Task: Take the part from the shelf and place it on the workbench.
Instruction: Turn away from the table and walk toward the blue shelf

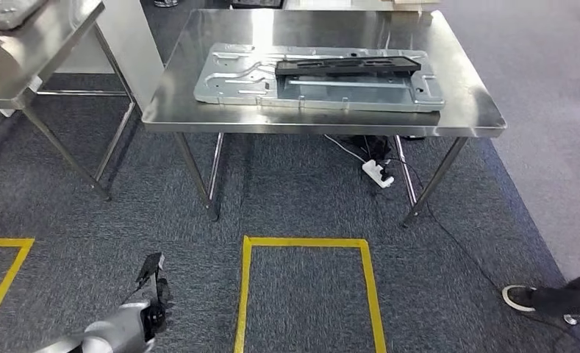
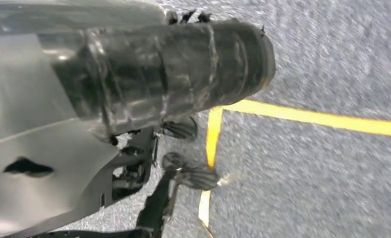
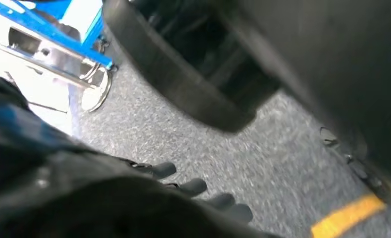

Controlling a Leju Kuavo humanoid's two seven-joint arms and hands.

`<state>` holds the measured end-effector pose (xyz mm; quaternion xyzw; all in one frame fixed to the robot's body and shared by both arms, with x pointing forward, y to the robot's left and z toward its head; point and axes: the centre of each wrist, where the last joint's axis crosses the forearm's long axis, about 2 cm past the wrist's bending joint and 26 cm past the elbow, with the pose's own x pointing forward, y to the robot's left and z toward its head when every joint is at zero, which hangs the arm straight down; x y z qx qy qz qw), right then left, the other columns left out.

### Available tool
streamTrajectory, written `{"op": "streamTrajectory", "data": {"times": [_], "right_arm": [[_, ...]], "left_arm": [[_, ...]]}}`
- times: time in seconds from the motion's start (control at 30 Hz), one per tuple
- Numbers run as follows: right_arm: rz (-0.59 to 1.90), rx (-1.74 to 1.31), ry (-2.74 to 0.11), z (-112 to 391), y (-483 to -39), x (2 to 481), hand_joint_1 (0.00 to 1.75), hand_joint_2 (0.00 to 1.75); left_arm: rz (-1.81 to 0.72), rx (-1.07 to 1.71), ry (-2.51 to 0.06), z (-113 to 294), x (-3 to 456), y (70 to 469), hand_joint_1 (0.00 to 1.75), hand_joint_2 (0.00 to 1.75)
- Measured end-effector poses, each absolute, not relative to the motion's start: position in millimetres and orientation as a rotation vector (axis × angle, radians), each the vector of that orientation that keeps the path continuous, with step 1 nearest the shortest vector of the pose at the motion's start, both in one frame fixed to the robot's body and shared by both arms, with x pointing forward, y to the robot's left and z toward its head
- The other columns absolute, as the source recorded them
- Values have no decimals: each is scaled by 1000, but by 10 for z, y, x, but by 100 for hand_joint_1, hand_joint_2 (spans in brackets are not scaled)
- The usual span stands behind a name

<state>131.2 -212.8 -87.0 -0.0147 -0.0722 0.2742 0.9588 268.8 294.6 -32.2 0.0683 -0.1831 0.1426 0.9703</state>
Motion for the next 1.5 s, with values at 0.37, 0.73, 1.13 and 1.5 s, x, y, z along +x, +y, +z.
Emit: {"op": "streamTrajectory", "data": {"times": [0.37, 0.73, 1.13, 1.5], "right_arm": [[676, 20, -182, -852, -2062, 1345, 0, 0], [741, 49, -126, -869, -2073, 1304, 0, 0], [843, 96, -94, -853, -2076, 1355, 0, 0], [1002, 73, -116, -815, -2037, 1455, 0, 0]], "left_arm": [[265, 187, -356, -308, 2706, 2928, 0, 0], [205, 198, -340, -322, 2684, 2893, 0, 0], [196, 188, -340, -301, 2717, 2856, 0, 0], [247, 168, -304, -431, 2506, 3045, 0, 0]]}}
